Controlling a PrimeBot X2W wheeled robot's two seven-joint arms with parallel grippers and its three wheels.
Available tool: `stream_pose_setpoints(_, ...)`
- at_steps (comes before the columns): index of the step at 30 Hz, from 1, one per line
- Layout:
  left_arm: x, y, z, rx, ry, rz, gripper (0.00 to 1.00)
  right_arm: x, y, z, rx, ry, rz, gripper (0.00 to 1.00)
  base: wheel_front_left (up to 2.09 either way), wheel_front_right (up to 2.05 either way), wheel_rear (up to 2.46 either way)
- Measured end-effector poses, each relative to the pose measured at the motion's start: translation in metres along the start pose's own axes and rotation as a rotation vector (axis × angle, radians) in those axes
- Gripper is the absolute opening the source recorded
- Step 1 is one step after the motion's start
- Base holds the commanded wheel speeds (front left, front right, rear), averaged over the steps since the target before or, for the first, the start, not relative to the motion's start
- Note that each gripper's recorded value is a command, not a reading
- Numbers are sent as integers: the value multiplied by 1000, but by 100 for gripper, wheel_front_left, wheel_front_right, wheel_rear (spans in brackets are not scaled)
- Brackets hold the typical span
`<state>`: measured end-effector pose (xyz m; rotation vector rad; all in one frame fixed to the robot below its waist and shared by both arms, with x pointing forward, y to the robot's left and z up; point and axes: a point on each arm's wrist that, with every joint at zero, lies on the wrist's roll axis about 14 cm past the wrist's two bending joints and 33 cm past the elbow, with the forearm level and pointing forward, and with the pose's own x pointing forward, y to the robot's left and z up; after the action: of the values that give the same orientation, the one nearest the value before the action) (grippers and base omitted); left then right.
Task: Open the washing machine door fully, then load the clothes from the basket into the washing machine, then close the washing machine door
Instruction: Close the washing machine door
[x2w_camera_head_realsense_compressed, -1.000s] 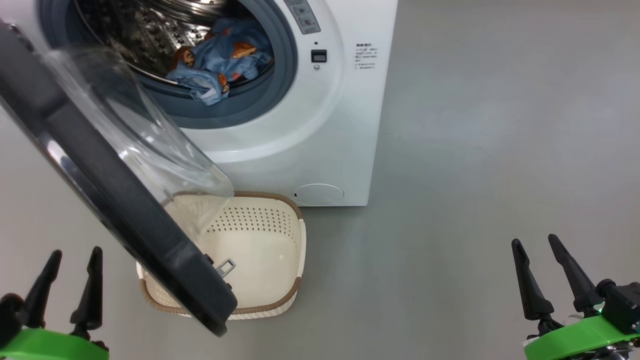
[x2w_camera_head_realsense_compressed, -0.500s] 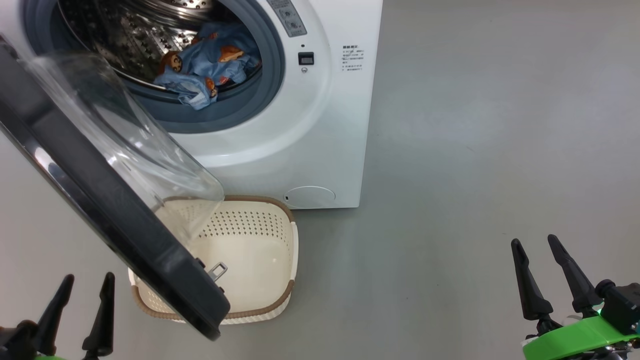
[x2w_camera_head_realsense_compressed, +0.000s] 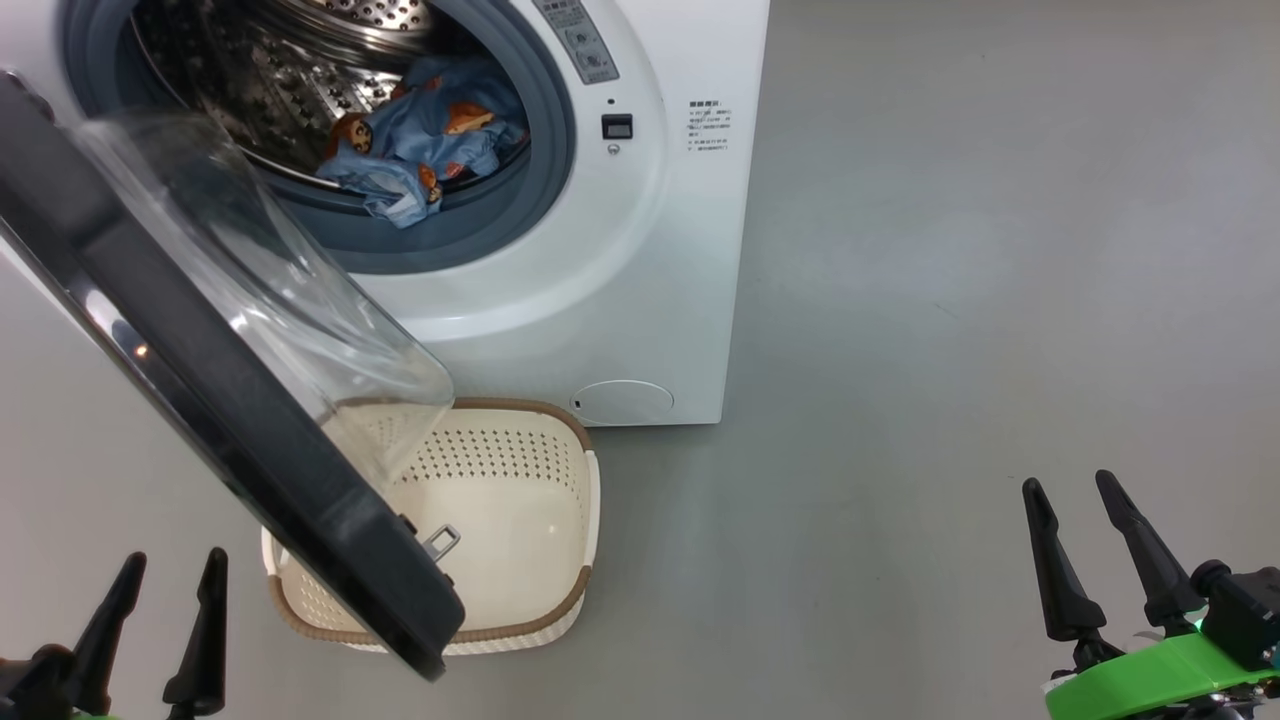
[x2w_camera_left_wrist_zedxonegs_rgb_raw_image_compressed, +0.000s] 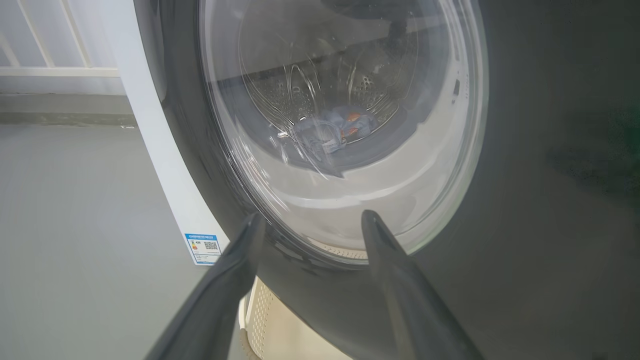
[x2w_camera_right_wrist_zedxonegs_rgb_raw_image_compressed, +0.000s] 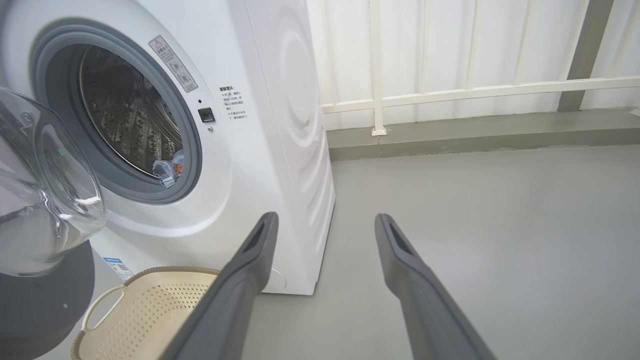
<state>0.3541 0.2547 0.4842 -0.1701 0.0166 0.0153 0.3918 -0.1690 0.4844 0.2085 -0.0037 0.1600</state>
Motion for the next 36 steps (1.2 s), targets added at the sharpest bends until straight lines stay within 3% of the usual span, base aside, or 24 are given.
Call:
stream_pose_setpoints(16,-7,-1,-3,-3,9,1,100,4,7,-4,3,11,22,100,0,0,0)
stream_pose_setpoints(17,-8,-1,-3,-5,9,4,100,5,8,-5,4,14,26,86,0,0,0)
stream_pose_setpoints(18,-8,0,-3,-8,7,7,100,5,10,-7,4,19,34,61,0,0,0)
stream_pose_setpoints(19,-9,-1,-3,-12,6,10,100,5,14,-9,5,26,45,45,0,0,0)
stream_pose_setpoints(21,-10,-1,-3,-21,3,17,100,7,22,-13,10,37,70,27,0,0,0)
stream_pose_setpoints(23,-12,0,-3,-27,1,27,100,9,30,-16,12,45,93,2,0,0,0)
stream_pose_setpoints(36,-33,14,10,-59,-56,115,100,46,110,2,40,-17,325,0,0,0,0)
